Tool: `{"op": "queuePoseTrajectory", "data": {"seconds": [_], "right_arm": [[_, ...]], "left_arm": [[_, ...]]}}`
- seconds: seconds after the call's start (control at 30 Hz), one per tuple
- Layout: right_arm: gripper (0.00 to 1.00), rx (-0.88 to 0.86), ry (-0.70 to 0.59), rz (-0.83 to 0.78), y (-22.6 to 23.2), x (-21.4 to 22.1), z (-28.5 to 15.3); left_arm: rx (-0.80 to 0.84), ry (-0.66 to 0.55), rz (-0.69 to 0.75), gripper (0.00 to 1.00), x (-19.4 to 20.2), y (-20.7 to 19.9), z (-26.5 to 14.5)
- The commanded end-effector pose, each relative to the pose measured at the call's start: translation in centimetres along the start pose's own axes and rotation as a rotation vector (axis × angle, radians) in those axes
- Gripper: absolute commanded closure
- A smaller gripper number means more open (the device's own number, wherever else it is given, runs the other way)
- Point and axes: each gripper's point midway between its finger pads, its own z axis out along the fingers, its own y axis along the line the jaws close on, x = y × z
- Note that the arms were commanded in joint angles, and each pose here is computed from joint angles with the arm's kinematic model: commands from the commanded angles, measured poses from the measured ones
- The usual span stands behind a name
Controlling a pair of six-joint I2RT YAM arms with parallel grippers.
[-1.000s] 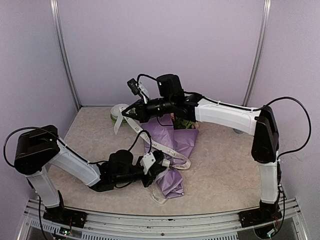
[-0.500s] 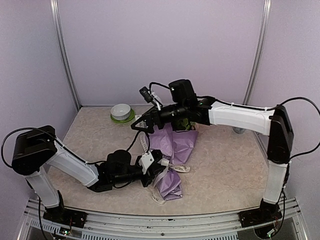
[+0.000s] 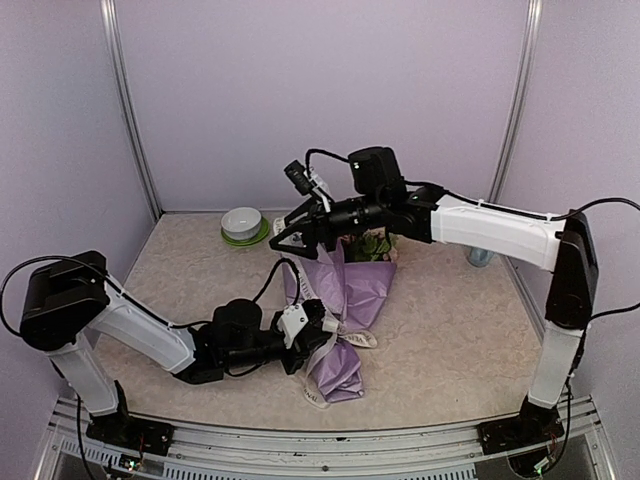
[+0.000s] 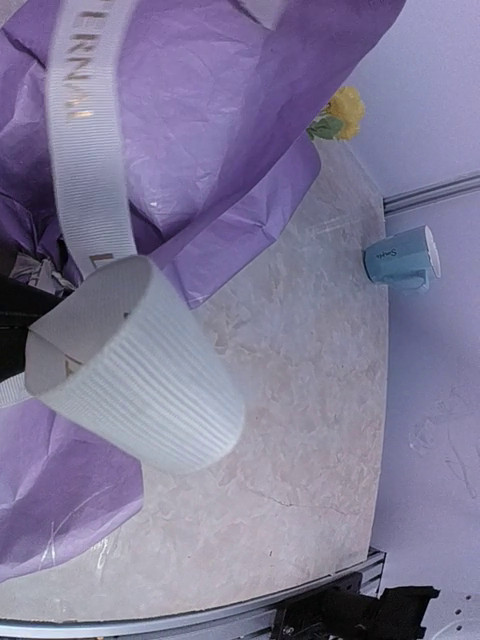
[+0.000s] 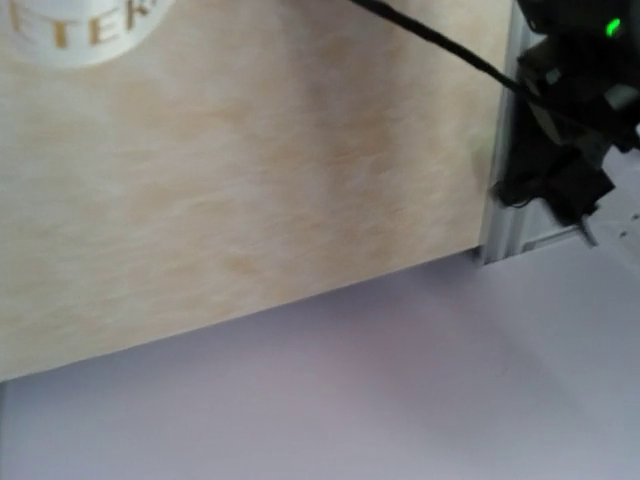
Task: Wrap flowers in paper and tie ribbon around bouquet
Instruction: Cross the half-tied ribbon over the folded bouquet.
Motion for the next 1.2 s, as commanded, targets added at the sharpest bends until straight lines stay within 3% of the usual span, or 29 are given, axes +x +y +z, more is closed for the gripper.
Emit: {"op": "queuePoseTrajectory", "data": {"seconds": [0.0,0.07,0.17,0.27,0.43,0.53,0.6,0.77,0.83,0.97,1.03,1.17], "right_arm": [[0.14,-0.114,0.08,0.167,1.4,2.0,4.3],[0.06,-0.093,0.144,0.237,0.5,3.5,5.4],[0.0,0.16,0.328,0.308,-3.7,6.3,5.3],[0.0,0.3,0.461,0.33,-5.3,8.5,4.0],[0.0,0.453,0.553,0.237,-6.1,9.3,3.0],[0.0,0.341,0.478,0.193,-4.1,7.3,3.3],[0.0,0.259,0.291,0.092,-1.6,2.0,2.0],[0.0,0.11,0.053,-0.111,2.7,-1.0,-3.4],[0.03,0.052,0.029,-0.172,4.5,0.7,-5.0],[0.3,-0.008,0.041,-0.191,6.5,6.5,-6.6],[0.38,-0.04,0.059,-0.167,7.1,8.8,-6.8],[0.28,-0.062,0.088,-0.138,7.0,11.9,-6.0]], "left_arm": [[0.011,-0.028,0.008,1.0,-1.2,-1.1,-0.7],[0.008,-0.012,0.016,1.0,-0.8,-1.4,-0.7],[0.001,-0.009,0.017,1.0,-0.7,-1.4,-0.6],[0.002,-0.017,0.024,1.0,-1.0,-1.5,-0.6],[-0.001,-0.011,0.034,1.0,-0.7,-1.5,-0.3],[-0.004,-0.015,0.031,1.0,-0.7,-1.3,-0.4],[0.005,-0.017,0.027,1.0,-0.7,-1.4,-0.4],[0.011,-0.023,0.013,1.0,-0.9,-1.1,-0.6],[0.012,-0.032,0.007,1.0,-1.2,-0.8,-0.6],[0.027,-0.04,-0.011,1.0,-1.5,-0.6,-0.7],[0.033,-0.039,-0.014,1.0,-1.5,-0.6,-0.7],[0.028,-0.031,-0.018,1.0,-1.4,-0.5,-0.5]]}}
